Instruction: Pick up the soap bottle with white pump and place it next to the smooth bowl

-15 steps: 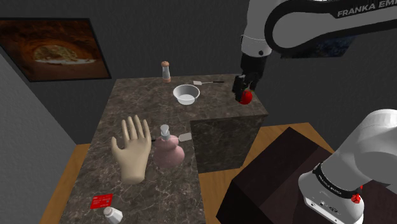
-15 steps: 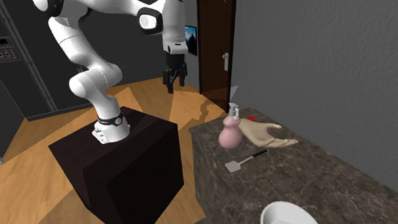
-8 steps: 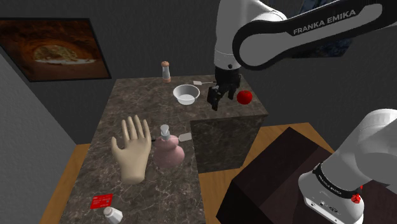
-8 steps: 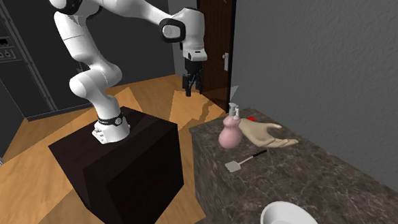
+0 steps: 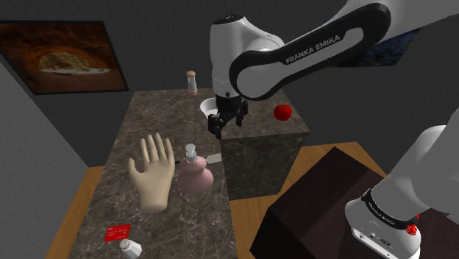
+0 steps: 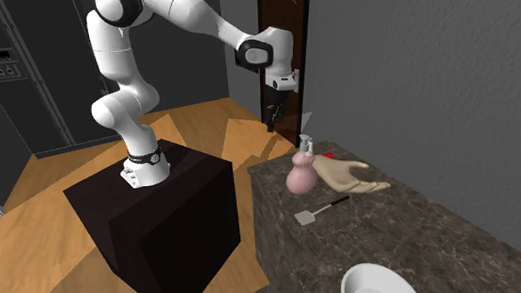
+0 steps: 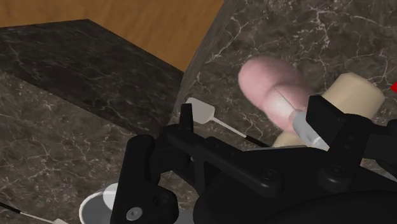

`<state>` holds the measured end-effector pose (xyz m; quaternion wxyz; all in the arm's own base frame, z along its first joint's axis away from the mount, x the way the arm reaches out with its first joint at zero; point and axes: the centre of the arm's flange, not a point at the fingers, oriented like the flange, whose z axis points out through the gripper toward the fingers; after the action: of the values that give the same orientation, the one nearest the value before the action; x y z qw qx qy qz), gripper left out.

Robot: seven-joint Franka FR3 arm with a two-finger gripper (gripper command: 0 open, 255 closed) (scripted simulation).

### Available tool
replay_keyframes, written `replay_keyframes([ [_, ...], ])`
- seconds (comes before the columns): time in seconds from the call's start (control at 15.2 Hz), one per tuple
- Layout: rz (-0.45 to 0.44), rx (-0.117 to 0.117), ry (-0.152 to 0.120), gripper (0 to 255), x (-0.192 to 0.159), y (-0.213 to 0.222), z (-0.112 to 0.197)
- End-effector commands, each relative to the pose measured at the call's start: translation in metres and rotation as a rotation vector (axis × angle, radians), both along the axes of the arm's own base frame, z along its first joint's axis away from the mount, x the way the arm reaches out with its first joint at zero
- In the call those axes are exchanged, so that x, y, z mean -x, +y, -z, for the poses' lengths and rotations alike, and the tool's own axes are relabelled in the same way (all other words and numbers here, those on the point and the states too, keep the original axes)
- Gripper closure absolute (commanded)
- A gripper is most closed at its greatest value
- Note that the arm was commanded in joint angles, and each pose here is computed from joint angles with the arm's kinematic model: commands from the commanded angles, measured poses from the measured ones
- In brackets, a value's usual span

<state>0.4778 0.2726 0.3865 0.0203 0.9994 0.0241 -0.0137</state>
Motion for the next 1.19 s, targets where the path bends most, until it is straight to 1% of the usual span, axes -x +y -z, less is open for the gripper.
replay_keyframes([
  [0.0,0.006,-0.001,-0.001,0,-0.015,0.020,0.013],
  [0.66,0.028,-0.004,-0.005,0,-0.079,0.115,0.069],
  [1.12,0.028,-0.004,-0.005,0,-0.078,0.113,0.105],
])
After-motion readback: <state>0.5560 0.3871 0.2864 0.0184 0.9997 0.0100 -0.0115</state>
